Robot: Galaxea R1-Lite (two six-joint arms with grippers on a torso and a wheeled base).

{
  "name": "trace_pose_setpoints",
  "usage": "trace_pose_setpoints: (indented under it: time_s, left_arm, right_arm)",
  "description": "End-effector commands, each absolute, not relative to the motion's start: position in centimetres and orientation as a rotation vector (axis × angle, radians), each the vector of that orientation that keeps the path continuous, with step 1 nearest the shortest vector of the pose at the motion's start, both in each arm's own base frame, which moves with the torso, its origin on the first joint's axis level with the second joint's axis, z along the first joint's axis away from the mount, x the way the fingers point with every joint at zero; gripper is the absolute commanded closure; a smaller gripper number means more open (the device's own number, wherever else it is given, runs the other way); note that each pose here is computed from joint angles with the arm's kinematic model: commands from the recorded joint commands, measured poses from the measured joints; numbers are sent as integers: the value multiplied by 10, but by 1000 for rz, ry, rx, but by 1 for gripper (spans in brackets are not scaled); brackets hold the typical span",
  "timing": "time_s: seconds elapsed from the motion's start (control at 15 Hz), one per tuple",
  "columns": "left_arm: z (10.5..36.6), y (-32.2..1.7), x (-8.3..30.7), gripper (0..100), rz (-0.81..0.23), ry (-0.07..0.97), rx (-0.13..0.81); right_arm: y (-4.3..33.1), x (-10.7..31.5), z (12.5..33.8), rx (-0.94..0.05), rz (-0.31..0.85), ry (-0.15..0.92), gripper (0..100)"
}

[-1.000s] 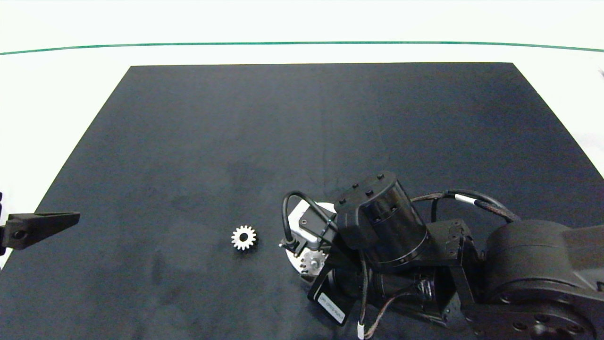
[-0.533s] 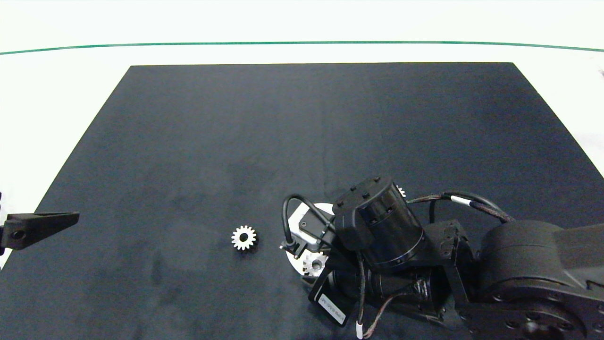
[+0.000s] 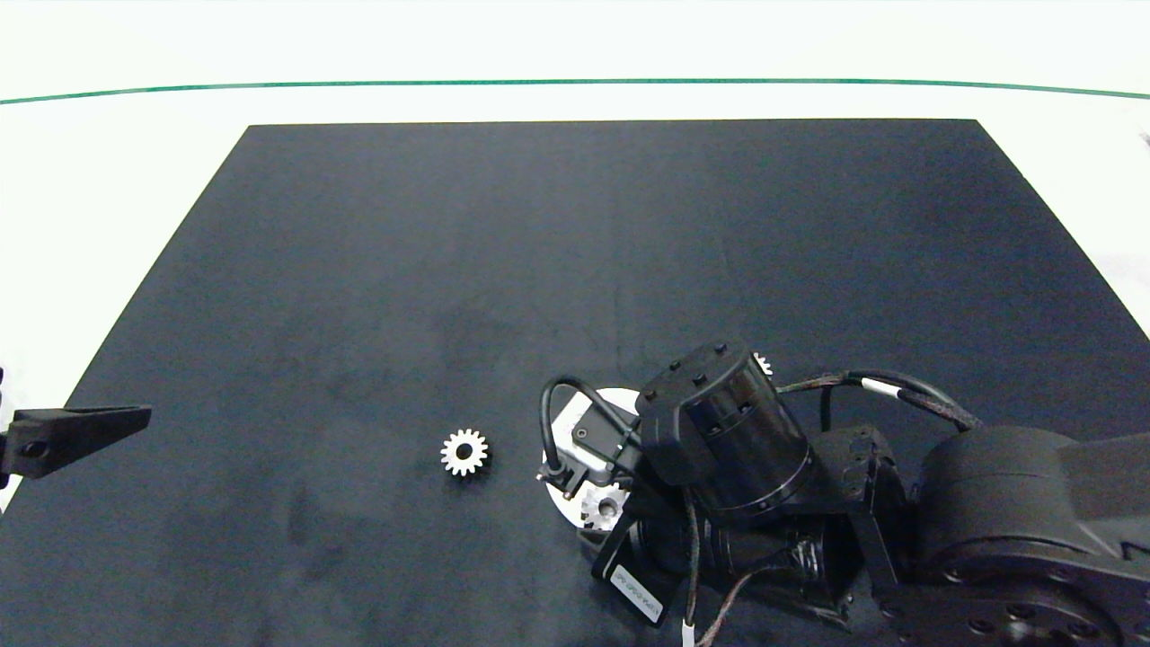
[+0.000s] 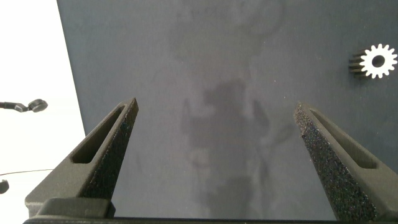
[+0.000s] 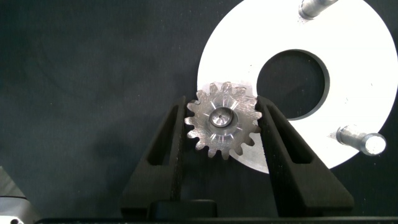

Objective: Install three planetary gears onto the carrier pins

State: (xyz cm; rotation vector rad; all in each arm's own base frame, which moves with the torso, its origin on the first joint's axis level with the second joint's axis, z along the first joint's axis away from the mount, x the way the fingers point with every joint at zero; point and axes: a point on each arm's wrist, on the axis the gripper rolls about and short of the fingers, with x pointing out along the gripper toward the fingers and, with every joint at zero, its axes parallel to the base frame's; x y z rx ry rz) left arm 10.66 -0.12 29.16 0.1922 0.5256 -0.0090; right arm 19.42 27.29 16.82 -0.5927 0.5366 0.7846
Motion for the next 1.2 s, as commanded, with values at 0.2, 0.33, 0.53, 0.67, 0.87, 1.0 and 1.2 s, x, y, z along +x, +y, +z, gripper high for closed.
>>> trace_pose_setpoints:
  time_s: [0.2,0.33,0.53,0.67,0.87,1.0,1.2]
  left_arm:
    - [292,-1,106,0,-9,528,194]
    - [292,-1,106,0,-9,528,194]
    - [292,-1,105,0,-7,522,193]
    - [292,-1,104,0,-8,520,194]
    - [292,-1,104,0,-8,520,194]
    - [292,-1,104,0,-11,520,194]
    - [293,-1,103,0,-11,517,194]
  right_arm:
    - [272,194,170,-593,781,530,0]
    - [272,193,171,-593,779,528,0]
    - [253,196,196,-539,734,474,0]
    - [220,205,223,-473,643,417,0]
    - [172,226,241,-402,483,398,0]
    - [153,238,238,-371,408,424,0]
    - [142,246,236,-333,351,446,0]
